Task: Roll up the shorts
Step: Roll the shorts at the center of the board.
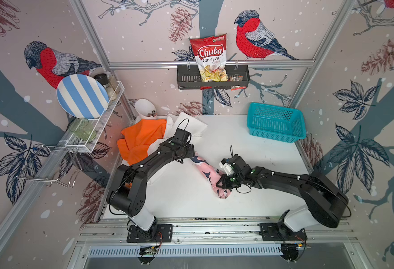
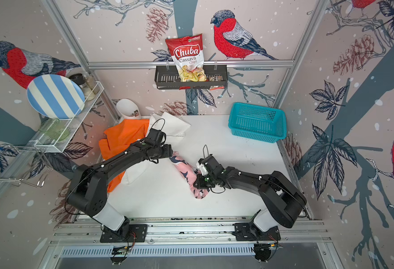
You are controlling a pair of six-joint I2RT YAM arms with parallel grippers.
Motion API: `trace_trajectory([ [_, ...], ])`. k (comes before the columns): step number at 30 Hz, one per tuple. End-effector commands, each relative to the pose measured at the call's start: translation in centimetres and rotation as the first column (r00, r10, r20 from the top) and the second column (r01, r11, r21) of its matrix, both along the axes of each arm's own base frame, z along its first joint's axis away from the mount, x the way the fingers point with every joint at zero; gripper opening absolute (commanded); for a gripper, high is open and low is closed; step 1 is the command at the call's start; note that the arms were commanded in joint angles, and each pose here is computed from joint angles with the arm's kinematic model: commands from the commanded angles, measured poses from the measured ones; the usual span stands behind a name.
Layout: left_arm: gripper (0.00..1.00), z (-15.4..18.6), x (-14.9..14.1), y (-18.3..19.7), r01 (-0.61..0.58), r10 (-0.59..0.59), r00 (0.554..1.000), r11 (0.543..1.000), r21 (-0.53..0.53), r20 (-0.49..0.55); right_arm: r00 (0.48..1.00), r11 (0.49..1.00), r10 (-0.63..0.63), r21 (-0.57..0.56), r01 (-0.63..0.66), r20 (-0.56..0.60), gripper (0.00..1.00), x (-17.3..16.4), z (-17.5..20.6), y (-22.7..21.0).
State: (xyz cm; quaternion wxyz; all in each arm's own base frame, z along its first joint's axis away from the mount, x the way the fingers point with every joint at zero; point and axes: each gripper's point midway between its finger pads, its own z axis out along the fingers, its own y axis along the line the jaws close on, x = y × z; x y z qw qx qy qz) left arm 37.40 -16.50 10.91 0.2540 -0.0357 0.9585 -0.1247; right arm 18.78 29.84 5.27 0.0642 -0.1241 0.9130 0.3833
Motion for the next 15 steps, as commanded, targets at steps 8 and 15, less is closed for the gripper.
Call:
trace_trajectory([
  [8, 0.71, 0.3, -0.8, -3.4, 0.063, -0.064, 0.998, 0.998, -0.023, -0.024, 0.982, 0.955, -0.014, 0.29, 0.069, -0.189, 0.13, 1.7, -0.4, -2.5],
  [15, 0.67, -1.5, 0.7, -6.1, 0.087, -0.086, 0.995, 0.996, 0.016, -0.054, 0.982, 0.972, -0.054, 0.215, 0.094, -0.183, 0.24, 2.0, -2.0, -4.2],
])
